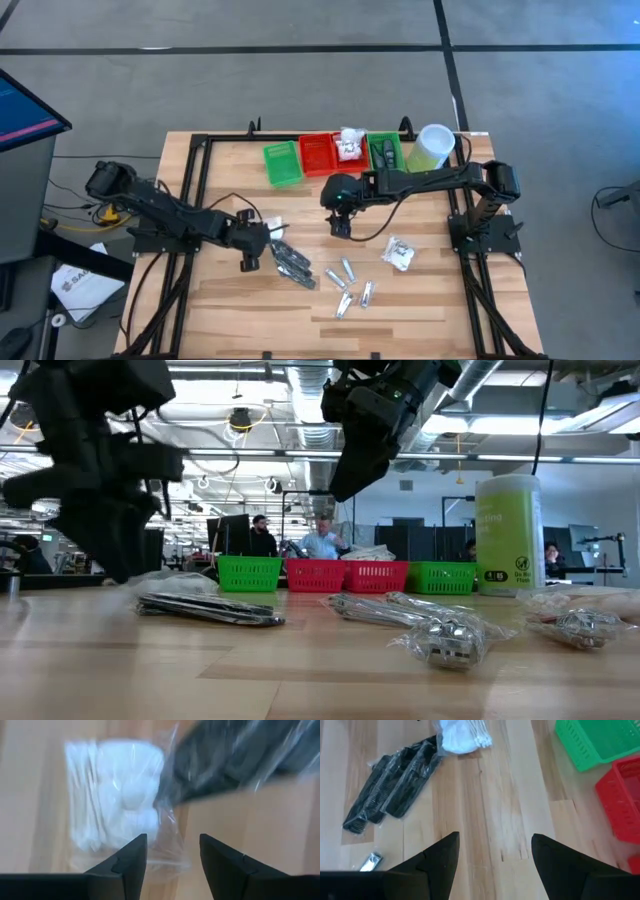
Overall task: Pick & Place Travel size toiletries
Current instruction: Put the white cotton pack into the right red bin
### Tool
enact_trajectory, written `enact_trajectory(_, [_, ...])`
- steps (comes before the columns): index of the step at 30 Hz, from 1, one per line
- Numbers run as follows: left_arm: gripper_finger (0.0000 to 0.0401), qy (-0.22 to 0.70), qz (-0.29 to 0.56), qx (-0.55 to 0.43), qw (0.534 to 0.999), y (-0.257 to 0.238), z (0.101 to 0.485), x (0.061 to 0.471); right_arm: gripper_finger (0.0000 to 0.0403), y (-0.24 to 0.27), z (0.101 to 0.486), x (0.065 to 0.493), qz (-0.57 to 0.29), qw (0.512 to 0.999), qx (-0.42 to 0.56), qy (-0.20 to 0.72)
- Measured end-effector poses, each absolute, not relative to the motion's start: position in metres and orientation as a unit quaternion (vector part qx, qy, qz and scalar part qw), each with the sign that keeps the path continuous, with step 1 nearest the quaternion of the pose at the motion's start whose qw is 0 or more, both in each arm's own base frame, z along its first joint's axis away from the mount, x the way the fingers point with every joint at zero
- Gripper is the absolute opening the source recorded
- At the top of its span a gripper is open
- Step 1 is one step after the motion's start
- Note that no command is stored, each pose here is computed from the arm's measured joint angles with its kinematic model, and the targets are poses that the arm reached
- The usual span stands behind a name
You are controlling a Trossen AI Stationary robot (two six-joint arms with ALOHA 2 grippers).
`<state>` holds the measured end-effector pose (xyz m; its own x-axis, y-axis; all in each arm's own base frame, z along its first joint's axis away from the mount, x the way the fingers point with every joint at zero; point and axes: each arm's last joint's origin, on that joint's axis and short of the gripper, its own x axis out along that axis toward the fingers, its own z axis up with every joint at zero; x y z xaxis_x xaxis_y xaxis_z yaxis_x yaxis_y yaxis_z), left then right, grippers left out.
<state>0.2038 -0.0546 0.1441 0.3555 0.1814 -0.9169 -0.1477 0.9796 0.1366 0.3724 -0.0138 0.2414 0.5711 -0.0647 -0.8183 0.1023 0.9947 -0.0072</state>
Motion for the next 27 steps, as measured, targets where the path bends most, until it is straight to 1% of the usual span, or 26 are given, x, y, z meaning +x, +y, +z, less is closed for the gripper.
enact_trajectory(4, [0.0165,0.581,0.119,0.045,0.804,-0.056,0.132,0.204,0.0238,-0.014,0.243,0.374,-0.047,0.892,0.021,0.449])
enact_trajectory(11, [0.0139,0.573,0.167,0.098,0.796,-0.055,0.125,0.205,0.0238,-0.014,0.244,0.375,-0.046,0.895,0.018,0.444])
enact_trajectory(14, [0.0108,0.563,0.180,0.116,0.798,-0.055,0.126,0.204,0.0238,-0.014,0.244,0.375,-0.046,0.895,0.018,0.444])
enact_trajectory(19, [0.0016,0.561,0.180,0.120,0.799,-0.056,0.127,0.203,0.0238,-0.014,0.240,0.375,-0.045,0.897,0.017,0.439])
enact_trajectory(23, [0.0002,0.559,0.184,0.115,0.800,-0.057,0.127,0.203,0.0238,-0.015,0.232,0.373,-0.046,0.896,0.017,0.441])
enact_trajectory(27, [0.0001,0.553,0.183,0.111,0.805,-0.057,0.132,0.204,0.0238,-0.017,0.229,0.372,-0.048,0.894,0.018,0.445])
